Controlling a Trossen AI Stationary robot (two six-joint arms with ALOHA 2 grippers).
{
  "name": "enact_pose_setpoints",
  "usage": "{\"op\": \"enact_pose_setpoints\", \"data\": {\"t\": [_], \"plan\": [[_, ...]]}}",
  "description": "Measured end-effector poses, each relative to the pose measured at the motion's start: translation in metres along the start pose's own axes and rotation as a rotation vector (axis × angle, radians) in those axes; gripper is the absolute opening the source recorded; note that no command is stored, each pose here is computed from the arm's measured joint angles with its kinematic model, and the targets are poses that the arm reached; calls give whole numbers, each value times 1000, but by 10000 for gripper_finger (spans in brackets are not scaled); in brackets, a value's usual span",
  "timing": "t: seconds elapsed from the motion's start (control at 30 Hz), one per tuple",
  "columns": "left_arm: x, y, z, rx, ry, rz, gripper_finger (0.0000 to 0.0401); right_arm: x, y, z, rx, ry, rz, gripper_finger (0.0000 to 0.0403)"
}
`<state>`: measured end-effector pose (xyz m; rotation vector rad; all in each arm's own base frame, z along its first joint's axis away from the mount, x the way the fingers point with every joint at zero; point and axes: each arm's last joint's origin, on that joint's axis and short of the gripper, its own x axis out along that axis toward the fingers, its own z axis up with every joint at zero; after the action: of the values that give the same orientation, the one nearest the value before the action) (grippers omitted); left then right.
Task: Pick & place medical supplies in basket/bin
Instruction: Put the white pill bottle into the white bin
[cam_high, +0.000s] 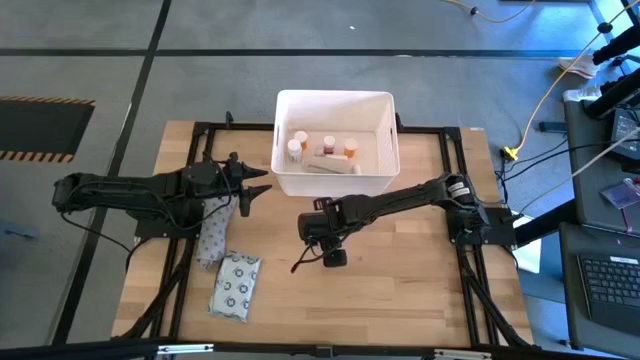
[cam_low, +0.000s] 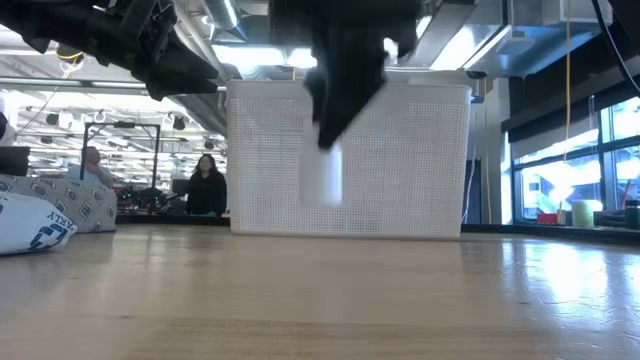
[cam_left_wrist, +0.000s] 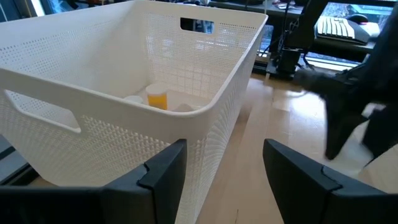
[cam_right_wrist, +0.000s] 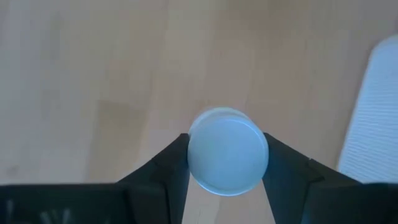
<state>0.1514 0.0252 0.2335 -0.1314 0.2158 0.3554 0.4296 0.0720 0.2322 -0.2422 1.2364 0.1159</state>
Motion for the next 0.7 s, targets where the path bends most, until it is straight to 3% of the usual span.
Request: {"op": "enact_pose_setpoints", "data": {"t": [0.33, 0.53, 0.7], "plan": [[0, 0, 1, -2, -13, -1, 204, -122, -13, 32, 85, -204, -19, 162], [0, 0, 2, -4, -20, 2, 205, -175, -35, 13, 249, -321, -218, 162], [0, 0, 2, -4, -19, 3, 203, -189, -64, -1, 407, -325, -324, 162]]}}
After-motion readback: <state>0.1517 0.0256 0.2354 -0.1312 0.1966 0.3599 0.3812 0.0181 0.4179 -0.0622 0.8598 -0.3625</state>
